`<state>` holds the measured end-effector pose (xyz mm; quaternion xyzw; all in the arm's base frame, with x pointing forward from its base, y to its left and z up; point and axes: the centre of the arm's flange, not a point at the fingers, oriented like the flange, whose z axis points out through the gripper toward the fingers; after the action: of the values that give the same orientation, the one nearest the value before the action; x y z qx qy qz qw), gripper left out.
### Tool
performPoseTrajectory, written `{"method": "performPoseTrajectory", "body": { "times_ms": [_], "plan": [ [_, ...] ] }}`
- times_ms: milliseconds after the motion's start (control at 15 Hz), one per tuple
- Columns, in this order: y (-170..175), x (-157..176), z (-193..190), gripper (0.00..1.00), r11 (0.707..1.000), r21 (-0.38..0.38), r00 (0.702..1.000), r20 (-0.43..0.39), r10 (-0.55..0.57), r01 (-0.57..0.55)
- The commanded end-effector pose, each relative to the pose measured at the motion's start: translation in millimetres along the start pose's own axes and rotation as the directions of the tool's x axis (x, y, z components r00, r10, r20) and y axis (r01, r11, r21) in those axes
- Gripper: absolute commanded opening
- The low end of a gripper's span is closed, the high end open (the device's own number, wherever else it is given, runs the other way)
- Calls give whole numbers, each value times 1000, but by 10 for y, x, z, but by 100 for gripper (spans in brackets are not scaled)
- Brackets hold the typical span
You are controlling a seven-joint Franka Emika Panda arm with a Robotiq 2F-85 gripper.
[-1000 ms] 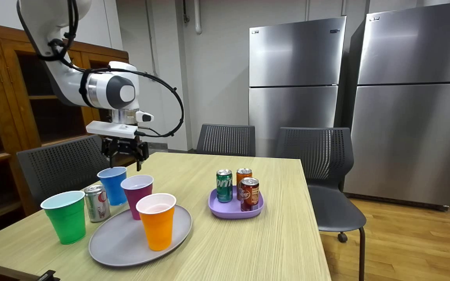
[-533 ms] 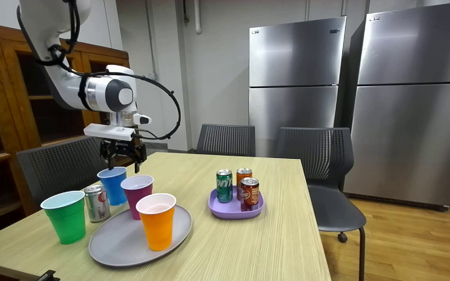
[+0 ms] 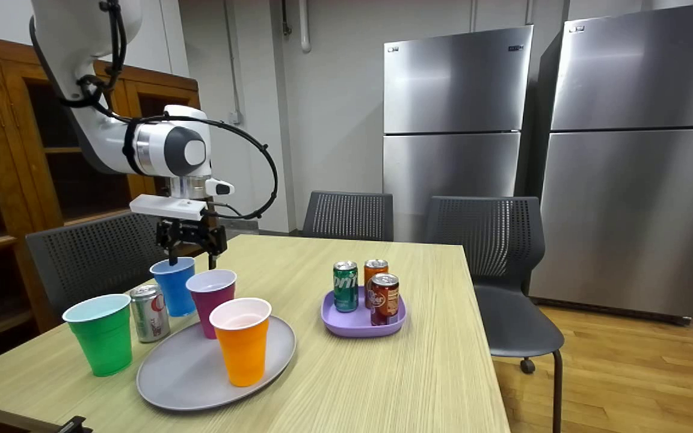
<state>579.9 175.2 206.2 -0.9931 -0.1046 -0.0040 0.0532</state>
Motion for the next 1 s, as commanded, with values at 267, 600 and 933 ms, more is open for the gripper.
{"method": "performPoseTrajectory", "body": {
  "times_ms": [267,600,933],
  "plan": [
    [-47,99,6,49,999,-25,999,18,36,-36],
    [-47,121,-61,11,998,-36,999,14,42,-42],
    [-101,123,-138,0,997,-49,998,10,57,-57]
  ]
}}
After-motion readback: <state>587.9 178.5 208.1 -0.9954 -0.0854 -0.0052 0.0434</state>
